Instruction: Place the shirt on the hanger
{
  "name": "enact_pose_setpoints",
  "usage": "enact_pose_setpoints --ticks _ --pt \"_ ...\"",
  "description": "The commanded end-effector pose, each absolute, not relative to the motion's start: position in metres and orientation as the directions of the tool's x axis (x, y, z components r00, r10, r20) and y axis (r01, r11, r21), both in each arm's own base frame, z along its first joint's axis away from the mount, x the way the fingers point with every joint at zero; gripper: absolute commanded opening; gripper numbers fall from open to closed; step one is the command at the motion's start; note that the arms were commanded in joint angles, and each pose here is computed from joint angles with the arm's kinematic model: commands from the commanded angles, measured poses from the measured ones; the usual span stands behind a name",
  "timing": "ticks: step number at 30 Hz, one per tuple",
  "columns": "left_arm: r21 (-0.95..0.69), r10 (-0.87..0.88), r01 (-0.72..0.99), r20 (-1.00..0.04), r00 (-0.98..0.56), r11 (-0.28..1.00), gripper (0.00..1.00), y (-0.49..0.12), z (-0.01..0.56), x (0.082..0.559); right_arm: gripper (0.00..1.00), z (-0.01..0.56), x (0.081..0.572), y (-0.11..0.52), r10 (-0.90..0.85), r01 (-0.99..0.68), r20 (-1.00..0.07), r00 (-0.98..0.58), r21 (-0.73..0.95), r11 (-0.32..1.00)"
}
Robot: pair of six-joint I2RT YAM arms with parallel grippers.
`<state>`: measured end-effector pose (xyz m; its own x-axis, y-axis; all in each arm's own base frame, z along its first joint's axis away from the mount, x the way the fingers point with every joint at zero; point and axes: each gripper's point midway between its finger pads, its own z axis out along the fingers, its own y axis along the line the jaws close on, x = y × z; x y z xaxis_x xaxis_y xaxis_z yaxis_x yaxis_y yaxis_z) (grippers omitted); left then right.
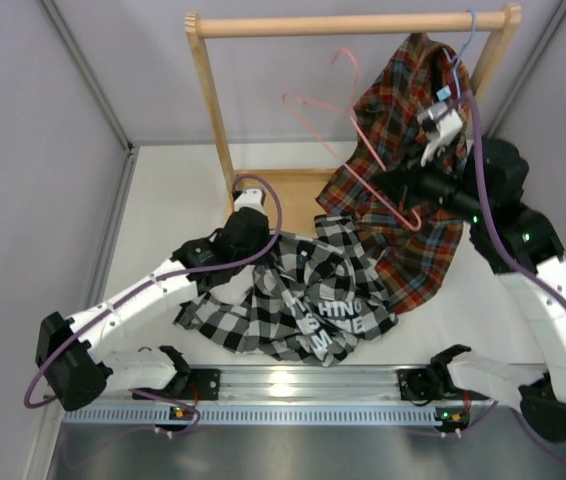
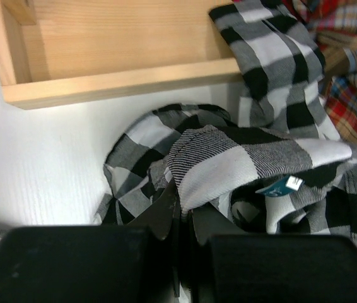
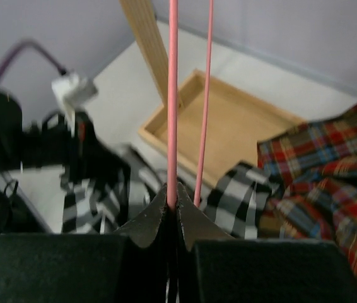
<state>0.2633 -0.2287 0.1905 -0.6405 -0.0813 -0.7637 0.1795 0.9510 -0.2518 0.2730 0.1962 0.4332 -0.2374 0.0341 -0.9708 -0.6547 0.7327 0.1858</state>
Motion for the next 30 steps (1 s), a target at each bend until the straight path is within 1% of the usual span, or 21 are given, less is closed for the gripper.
enact_pose_setpoints --ticks 1,2,3,4,5,6,7,8,12,18,20,23,25,27,28,30 --pt "-0.355 -0.198 0.147 -0.768 -0.610 0.923 0.00 -0.227 0.212 0.293 0.00 0.393 0.223 0.176 -0.007 -0.674 -0.961 -0.277 0.189 0.714" --pt "-0.359 -0.198 0.145 -0.759 -0.621 0.922 0.00 -0.224 0.209 0.299 0.00 0.382 0.211 0.174 -0.021 -0.685 -0.956 -0.294 0.195 0.702" --pt "-0.358 -0.196 0.145 -0.757 -0.623 0.922 0.00 -0.223 0.208 0.303 0.00 0.359 0.199 0.176 -0.045 -0.703 -0.938 -0.344 0.226 0.674" --pt "-0.357 -0.193 0.152 -0.761 -0.620 0.922 0.00 -0.224 0.211 0.308 0.00 0.356 0.179 0.172 -0.040 -0.723 -0.940 -0.338 0.233 0.650" --pt "-0.352 -0.179 0.154 -0.749 -0.639 0.923 0.00 -0.226 0.203 0.311 0.00 0.349 0.169 0.172 -0.039 -0.734 -0.936 -0.351 0.249 0.632" --pt "-0.355 -0.185 0.143 -0.742 -0.644 0.924 0.00 -0.224 0.201 0.317 0.00 0.329 0.160 0.174 -0.050 -0.741 -0.919 -0.391 0.282 0.609" --pt "-0.359 -0.186 0.144 -0.738 -0.649 0.922 0.00 -0.225 0.202 0.321 0.00 0.328 0.148 0.171 -0.041 -0.752 -0.926 -0.375 0.279 0.597" --pt "-0.369 -0.192 0.140 -0.728 -0.658 0.919 0.00 -0.224 0.201 0.326 0.00 0.317 0.141 0.168 -0.061 -0.752 -0.916 -0.397 0.286 0.594" --pt "-0.376 -0.195 0.122 -0.700 -0.687 0.918 0.00 -0.225 0.190 0.341 0.00 0.292 0.125 0.159 -0.107 -0.738 -0.892 -0.440 0.291 0.609" --pt "-0.430 -0.213 0.158 -0.692 -0.689 0.889 0.00 -0.238 0.203 0.345 0.00 0.283 0.121 0.160 -0.111 -0.736 -0.876 -0.470 0.319 0.598" --pt "-0.462 -0.205 0.205 -0.690 -0.694 0.863 0.00 -0.246 0.211 0.339 0.00 0.279 0.124 0.165 -0.108 -0.732 -0.865 -0.489 0.340 0.590" --pt "-0.494 -0.167 0.298 -0.697 -0.697 0.817 0.00 -0.257 0.225 0.327 0.00 0.270 0.122 0.180 -0.095 -0.751 -0.845 -0.526 0.409 0.519" --pt "-0.507 -0.126 0.371 -0.704 -0.699 0.778 0.00 -0.265 0.233 0.316 0.00 0.272 0.126 0.186 -0.077 -0.765 -0.855 -0.513 0.415 0.492" --pt "-0.508 -0.095 0.438 -0.727 -0.680 0.742 0.00 -0.268 0.247 0.305 0.00 0.267 0.129 0.191 -0.064 -0.758 -0.844 -0.533 0.442 0.480" --pt "-0.489 -0.061 0.490 -0.749 -0.659 0.722 0.00 -0.270 0.253 0.300 0.00 0.270 0.133 0.195 -0.053 -0.772 -0.855 -0.515 0.436 0.462" --pt "-0.485 -0.029 0.561 -0.774 -0.633 0.671 0.00 -0.273 0.271 0.281 0.00 0.261 0.136 0.202 -0.059 -0.761 -0.831 -0.554 0.476 0.440"
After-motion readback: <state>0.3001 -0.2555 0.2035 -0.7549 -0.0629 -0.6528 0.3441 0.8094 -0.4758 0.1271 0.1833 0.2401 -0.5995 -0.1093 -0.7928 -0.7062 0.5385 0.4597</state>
